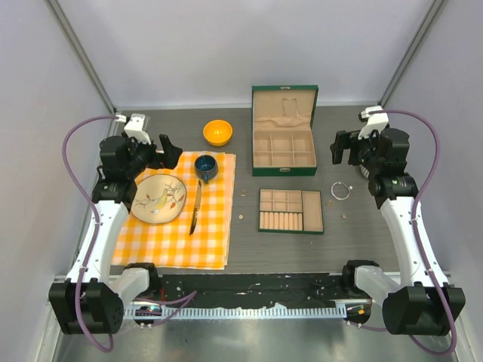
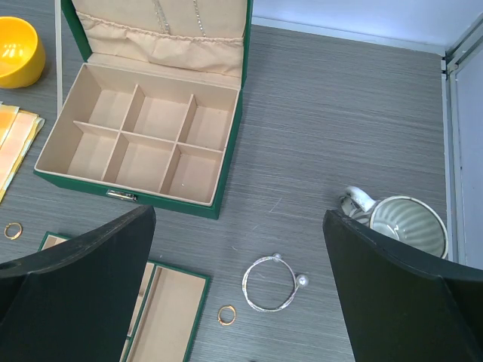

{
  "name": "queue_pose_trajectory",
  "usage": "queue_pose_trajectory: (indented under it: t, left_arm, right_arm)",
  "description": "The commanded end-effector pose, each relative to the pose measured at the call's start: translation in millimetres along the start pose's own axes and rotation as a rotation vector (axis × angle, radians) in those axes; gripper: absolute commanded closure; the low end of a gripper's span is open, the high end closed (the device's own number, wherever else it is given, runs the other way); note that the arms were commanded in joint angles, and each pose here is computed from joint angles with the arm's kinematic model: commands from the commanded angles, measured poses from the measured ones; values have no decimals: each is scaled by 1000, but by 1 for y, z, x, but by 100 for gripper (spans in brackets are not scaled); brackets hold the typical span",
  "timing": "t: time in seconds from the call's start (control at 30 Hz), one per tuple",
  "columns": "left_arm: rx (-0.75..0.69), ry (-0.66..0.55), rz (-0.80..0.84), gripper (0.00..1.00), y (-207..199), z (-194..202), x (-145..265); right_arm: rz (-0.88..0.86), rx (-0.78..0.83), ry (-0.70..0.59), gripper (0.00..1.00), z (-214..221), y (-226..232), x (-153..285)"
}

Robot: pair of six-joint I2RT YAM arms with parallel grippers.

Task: Organize the mixed jewelry

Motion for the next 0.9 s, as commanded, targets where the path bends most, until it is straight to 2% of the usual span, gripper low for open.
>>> queue_pose_trajectory:
  t: [0.0,0.43,0.7,0.73,0.87]
  left_arm:
    - [-17,-52,0,0,-2,-10,5]
    - [-20,-49,4,0,-2,-7,5]
    - [-17,-35,38,0,-4,-4,4]
    - [-15,-30,43,0,-4,-3,3]
    - [-10,-14,76,0,-6,1,1]
  right_arm:
    - [9,12,-72,0,-14,-1,4]
    - [4,24,-37,0,-13,-2,-1]
    - [141,65,159,1,11,-22,-18]
    - [148,72,189,4,16,-24,-21]
    - [133,95,289,5,38,-25,-26]
Point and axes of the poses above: each gripper's point midway between its finger pads, its own x axis back along the fingers, its own y axis along the line the jaws close on, z = x × y, the point moved 8 cm from there along x, back along the fingers
